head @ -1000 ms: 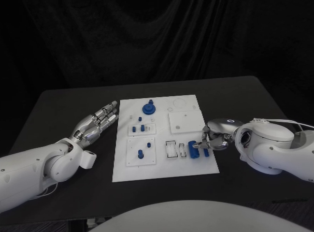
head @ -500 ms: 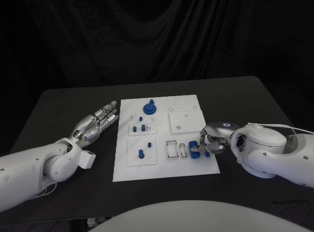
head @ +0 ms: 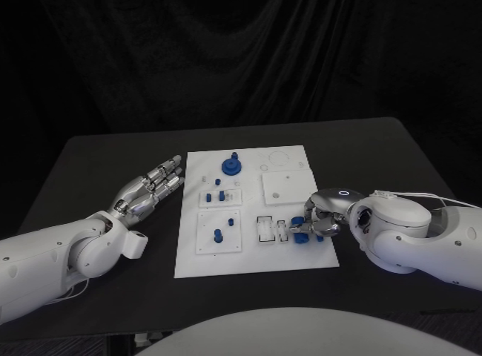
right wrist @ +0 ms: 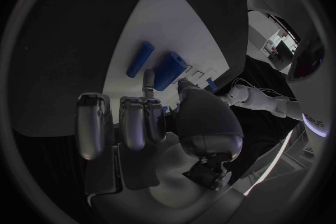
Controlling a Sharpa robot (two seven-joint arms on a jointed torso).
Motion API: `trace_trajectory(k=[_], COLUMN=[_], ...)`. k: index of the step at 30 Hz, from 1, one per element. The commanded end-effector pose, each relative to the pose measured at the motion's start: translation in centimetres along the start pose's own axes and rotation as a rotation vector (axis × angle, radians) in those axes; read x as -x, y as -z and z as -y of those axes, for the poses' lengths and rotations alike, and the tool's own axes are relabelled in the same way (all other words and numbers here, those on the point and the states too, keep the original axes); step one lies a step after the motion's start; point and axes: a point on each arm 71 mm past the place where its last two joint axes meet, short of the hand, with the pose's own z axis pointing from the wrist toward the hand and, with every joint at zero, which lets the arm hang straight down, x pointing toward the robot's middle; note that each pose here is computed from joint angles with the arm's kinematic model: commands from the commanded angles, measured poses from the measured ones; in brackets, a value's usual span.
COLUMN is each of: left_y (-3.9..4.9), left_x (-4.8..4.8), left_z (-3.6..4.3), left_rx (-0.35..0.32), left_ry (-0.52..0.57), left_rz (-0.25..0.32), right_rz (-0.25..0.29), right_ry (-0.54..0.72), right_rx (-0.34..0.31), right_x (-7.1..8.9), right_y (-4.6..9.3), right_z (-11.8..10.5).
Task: Assemble the parts on the task board
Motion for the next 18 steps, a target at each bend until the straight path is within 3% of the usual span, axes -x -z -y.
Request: trace_trajectory(k=[1,12,18], left_y=[-0.09,-0.11,-0.05], left_x=[-0.27,-0.38,-0.38], left_z=[0.15,-0.10,-0.19], left_rx=[-0.028,-0.013,-0.006], left_ry=[0.018,0.026,0.028], left_rz=[-0.022,-0.031,-0.033], right_rz=[-0.002,-0.048,-0.076], right_ry=[0.014,0.021,-0.036], right_rx=[-0.016,-0.022,-0.038], right_x=[-0.2,-1.5,-1.9], right_y=[-0.2,-0.8,-1.0], right_z=[0.1,-0.2,0.0])
